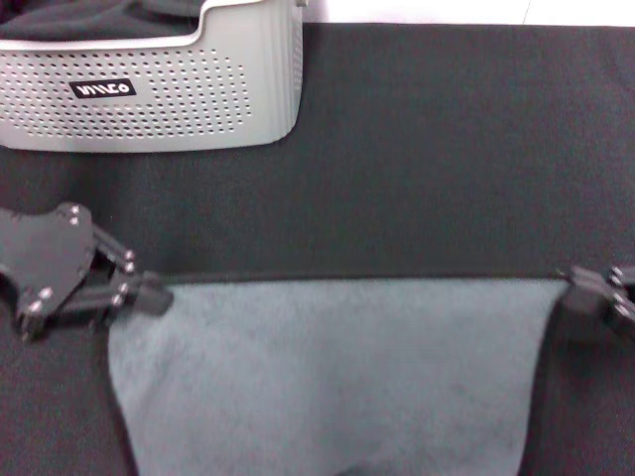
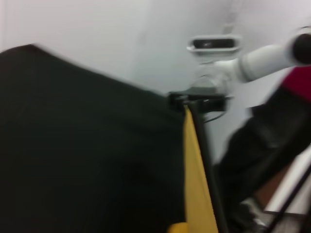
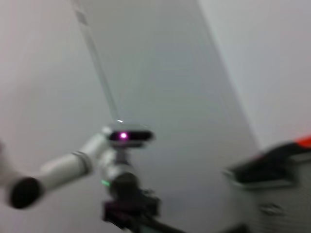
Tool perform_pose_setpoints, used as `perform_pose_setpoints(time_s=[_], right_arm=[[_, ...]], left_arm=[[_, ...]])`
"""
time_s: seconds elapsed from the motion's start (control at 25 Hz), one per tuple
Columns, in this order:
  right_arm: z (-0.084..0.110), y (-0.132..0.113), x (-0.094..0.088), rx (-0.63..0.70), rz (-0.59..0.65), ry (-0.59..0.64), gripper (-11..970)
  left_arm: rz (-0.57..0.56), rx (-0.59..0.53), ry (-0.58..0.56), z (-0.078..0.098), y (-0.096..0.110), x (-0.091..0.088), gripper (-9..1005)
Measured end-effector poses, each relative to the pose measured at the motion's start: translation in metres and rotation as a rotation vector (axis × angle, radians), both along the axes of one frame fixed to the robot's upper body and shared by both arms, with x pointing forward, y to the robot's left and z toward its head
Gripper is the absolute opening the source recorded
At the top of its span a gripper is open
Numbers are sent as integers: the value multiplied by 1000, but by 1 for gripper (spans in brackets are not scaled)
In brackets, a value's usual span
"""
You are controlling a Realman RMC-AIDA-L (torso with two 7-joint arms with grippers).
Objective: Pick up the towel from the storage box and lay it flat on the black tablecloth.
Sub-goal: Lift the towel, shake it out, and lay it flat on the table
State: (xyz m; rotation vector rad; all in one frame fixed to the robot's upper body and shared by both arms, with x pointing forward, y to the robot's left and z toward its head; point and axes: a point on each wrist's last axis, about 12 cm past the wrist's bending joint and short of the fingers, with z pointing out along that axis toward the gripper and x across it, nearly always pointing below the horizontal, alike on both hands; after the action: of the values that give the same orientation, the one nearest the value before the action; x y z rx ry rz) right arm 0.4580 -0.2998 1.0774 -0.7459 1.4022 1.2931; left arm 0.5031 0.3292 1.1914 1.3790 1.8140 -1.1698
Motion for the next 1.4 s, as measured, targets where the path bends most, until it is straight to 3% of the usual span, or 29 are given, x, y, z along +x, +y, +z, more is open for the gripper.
perform_pose_setpoints(time_s=[0.48,0.96,1.4], right_arm=[[8,26,78,-153,-160,-9,4],[16,50,125,-298,-219,-34,1],[17,63,145,-399,-260,-73,2]], left_arm=[[227,143,-90,-22,-11,48,28],[374,277,-195,-40,-20,75,29],[445,317,-288,-55,-26,86,29]])
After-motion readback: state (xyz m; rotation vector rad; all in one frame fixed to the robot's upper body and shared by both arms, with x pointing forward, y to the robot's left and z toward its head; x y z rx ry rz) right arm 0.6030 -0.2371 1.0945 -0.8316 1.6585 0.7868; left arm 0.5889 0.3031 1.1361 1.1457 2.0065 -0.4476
